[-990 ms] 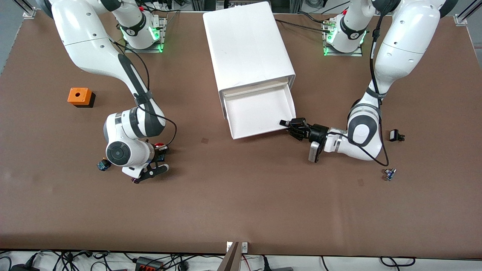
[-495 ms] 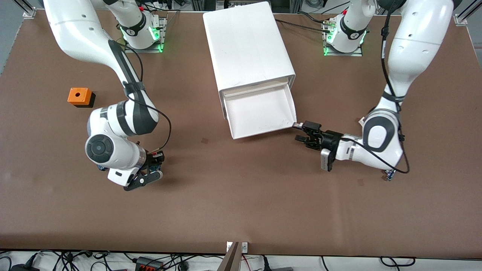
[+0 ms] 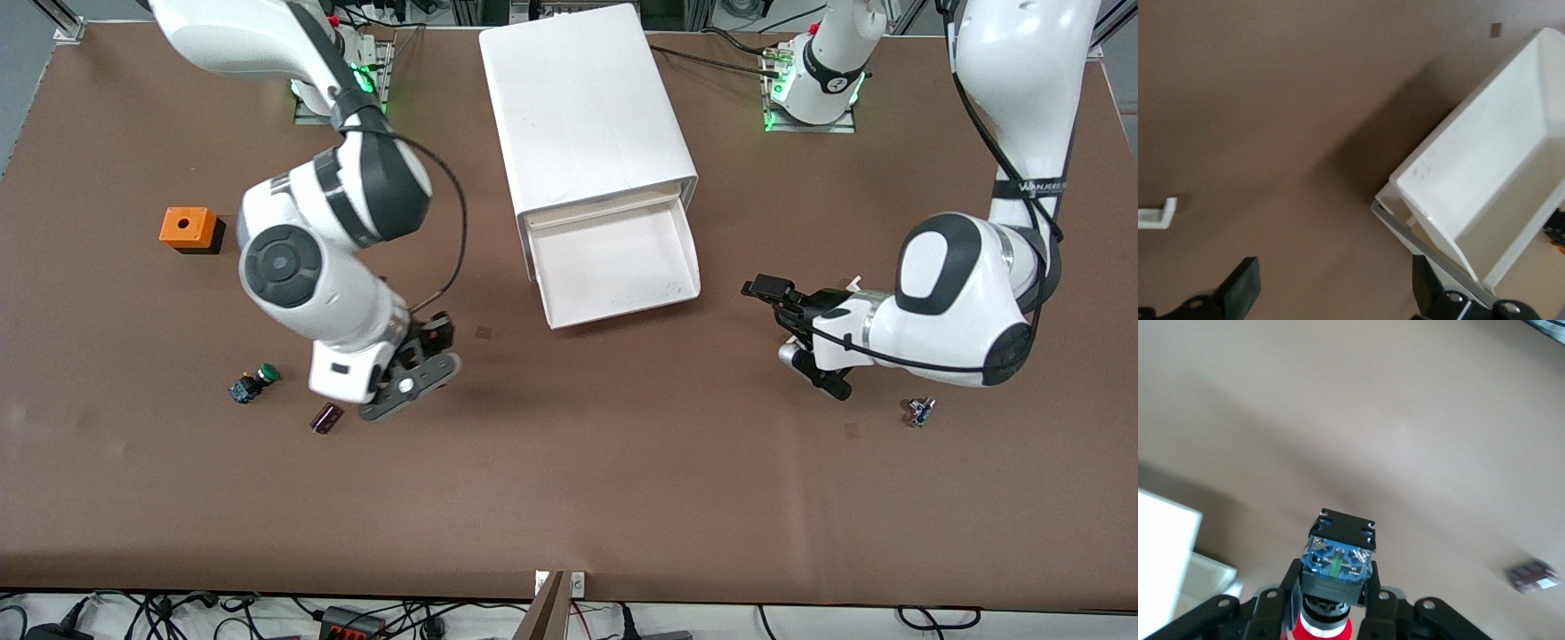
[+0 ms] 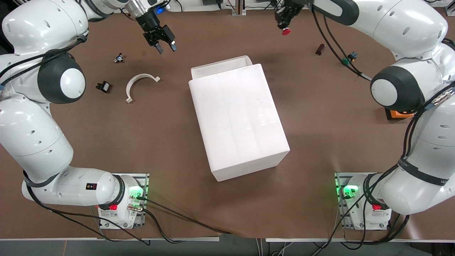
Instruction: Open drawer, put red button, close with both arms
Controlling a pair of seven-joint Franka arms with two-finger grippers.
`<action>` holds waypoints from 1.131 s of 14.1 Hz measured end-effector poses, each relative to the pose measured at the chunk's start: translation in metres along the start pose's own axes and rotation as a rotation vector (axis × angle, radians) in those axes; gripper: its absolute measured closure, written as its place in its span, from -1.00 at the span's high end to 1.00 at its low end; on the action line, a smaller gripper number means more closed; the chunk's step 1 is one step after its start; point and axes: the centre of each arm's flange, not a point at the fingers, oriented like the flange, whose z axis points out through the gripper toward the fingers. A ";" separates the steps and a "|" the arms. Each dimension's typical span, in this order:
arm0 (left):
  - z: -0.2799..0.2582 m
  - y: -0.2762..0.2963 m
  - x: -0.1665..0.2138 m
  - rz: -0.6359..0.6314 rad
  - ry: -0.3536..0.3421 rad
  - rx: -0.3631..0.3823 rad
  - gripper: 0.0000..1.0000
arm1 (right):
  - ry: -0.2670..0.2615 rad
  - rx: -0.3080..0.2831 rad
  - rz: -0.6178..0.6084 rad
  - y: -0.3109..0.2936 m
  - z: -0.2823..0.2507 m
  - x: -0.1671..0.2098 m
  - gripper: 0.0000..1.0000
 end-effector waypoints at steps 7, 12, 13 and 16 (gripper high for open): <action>-0.067 0.020 -0.004 -0.104 0.061 0.455 1.00 | 0.082 0.043 -0.015 -0.134 0.009 0.016 -0.22; -0.072 -0.040 -0.009 -0.189 0.060 0.429 1.00 | 0.059 0.056 0.029 -0.197 0.048 0.012 -0.22; -0.070 -0.040 -0.006 -0.195 0.069 0.430 1.00 | 0.047 0.056 0.040 -0.205 0.057 0.011 -0.22; -0.070 -0.035 0.000 -0.217 0.109 0.435 1.00 | 0.013 0.054 0.054 -0.229 0.083 0.005 -0.22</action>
